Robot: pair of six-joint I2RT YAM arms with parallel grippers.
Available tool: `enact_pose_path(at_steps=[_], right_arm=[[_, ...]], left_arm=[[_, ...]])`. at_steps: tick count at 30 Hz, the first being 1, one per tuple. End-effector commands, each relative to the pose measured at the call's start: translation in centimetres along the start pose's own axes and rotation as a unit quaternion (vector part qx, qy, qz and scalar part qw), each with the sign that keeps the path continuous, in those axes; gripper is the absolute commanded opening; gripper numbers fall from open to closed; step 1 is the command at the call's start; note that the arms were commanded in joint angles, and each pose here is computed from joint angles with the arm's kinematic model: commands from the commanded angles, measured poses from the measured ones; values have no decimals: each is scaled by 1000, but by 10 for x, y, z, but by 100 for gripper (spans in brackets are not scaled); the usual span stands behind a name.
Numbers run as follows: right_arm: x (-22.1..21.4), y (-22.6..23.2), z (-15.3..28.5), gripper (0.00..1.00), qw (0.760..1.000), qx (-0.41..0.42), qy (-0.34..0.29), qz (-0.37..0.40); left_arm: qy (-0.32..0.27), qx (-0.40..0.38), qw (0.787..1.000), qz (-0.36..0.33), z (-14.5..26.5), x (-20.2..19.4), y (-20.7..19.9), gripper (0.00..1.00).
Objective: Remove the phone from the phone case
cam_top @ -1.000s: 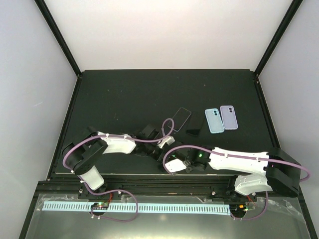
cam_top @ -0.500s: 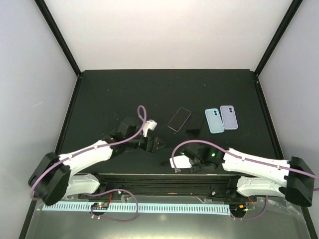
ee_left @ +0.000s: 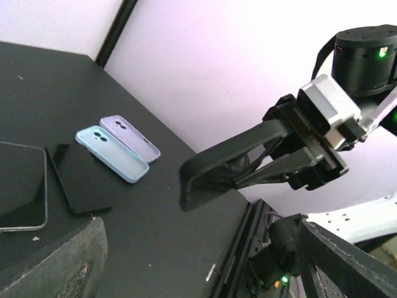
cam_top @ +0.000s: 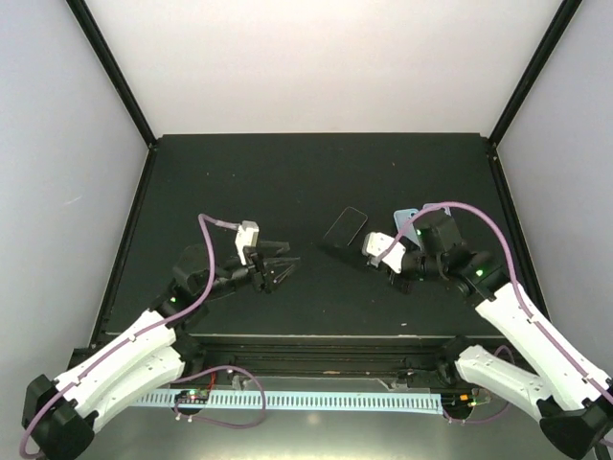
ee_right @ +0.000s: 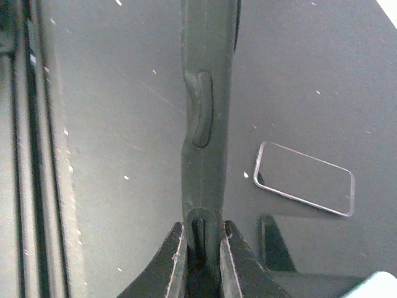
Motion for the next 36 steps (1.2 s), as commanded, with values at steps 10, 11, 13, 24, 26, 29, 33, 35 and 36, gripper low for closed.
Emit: enact_pose_path(at_steps=[10, 11, 13, 24, 26, 29, 33, 35, 36], right_arm=[[42, 34, -18, 1, 956, 252, -95, -114], [41, 34, -20, 1, 954, 255, -99, -120], [38, 34, -26, 1, 953, 255, -105, -124], [35, 39, -28, 1, 940, 287, -107, -151], [36, 39, -26, 1, 940, 286, -113, -149], [39, 38, -23, 1, 940, 284, -119, -146], [38, 35, -18, 1, 943, 270, -131, -143], [38, 33, -14, 1, 944, 261, -137, -145], [38, 32, -13, 1, 945, 257, -139, -147]], left_arm=[[-43, -3, 993, -107, 11, -28, 9, 74], [-48, -13, 993, -106, 11, -31, 8, 74], [-65, -36, 992, -105, 11, -30, 3, 75], [-75, -116, 986, -99, -13, -19, -21, 59], [-77, -131, 983, -102, -17, -16, -30, 52], [-72, -147, 981, -101, -26, -12, -41, 40], [-72, -163, 979, -95, -33, -7, -49, 23], [-63, -174, 978, -92, -36, -8, -53, 12], [-59, -180, 978, -90, -37, -8, -54, 10]])
Point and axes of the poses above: each gripper's point midway between its finger pads, its own z axis back along the fingers, its own y axis along the line the jaws close on, x = y × z, the point moved 2 cm from there along z, back along the fingers, and after that the axes turned 5 degrees about -z, right-handed, at the moved point
